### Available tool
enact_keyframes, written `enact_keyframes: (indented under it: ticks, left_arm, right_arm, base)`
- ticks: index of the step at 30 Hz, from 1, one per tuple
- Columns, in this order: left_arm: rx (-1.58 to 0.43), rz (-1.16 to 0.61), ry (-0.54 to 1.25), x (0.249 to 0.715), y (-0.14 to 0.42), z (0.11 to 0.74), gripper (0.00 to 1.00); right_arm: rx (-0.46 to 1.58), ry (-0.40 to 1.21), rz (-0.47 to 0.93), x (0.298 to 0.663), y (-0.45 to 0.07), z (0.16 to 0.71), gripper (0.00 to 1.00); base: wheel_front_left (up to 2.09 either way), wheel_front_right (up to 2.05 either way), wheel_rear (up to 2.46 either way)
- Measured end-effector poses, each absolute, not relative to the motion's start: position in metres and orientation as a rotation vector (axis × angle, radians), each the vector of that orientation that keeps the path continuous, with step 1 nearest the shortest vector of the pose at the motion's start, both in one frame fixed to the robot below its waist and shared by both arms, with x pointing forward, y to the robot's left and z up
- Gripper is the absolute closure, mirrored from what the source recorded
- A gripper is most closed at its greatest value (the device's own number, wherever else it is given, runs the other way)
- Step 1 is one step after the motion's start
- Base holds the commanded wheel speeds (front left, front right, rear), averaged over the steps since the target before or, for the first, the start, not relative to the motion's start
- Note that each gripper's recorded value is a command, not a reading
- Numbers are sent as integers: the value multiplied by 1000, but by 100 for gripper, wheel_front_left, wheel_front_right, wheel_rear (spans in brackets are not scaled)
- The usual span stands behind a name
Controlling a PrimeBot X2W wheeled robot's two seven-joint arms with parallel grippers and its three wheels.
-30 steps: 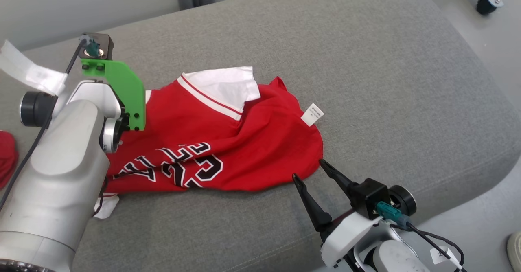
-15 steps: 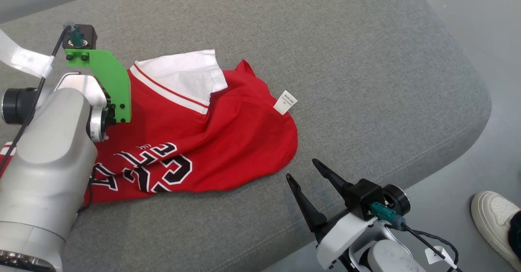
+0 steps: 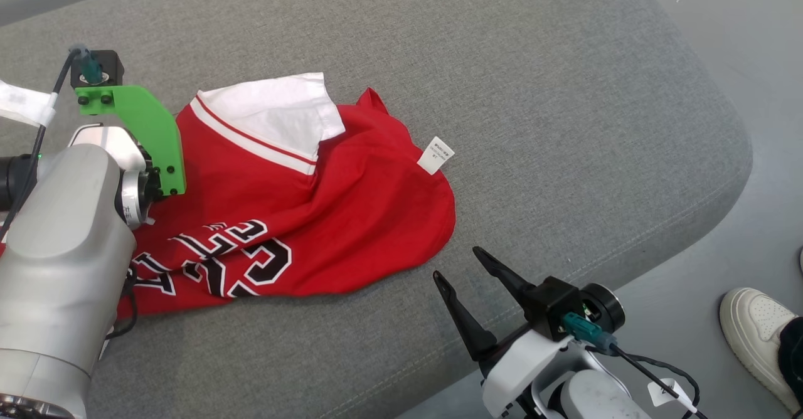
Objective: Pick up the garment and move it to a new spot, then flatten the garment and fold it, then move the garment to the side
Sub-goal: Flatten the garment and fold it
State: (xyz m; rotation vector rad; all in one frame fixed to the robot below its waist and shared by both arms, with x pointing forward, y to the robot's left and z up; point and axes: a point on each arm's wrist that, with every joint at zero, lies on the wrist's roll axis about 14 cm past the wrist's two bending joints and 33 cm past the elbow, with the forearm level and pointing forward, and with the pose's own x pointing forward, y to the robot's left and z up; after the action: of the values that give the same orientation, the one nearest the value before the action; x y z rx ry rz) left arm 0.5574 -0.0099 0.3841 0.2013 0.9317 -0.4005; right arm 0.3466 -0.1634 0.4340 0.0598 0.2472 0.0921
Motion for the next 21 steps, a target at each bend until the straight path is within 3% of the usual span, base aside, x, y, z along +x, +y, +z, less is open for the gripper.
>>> enact_keyframes:
  ticks: [3,5,6,7,8,21]
  left_arm:
    - [194,-399,937,555,-9,380,24]
    - [185,-400,937,555,-9,379,33]
    - [182,-399,936,555,-9,378,45]
    - [181,-399,933,555,-10,377,66]
    - [180,-401,930,556,-10,376,100]
    - [-9,-369,709,574,-4,418,100]
  right_arm:
    - [56,249,99,347,-162,434,0]
    - [55,252,100,347,-161,434,0]
    - [54,252,100,347,-161,434,0]
    - [53,253,98,347,-162,433,0]
    - [53,256,97,347,-162,432,0]
    - [53,244,140,362,-152,432,0]
  base:
    - [0,0,0]
    - [0,0,0]
    - [0,0,0]
    - [0,0,0]
    - [0,0,0]
    - [0,0,0]
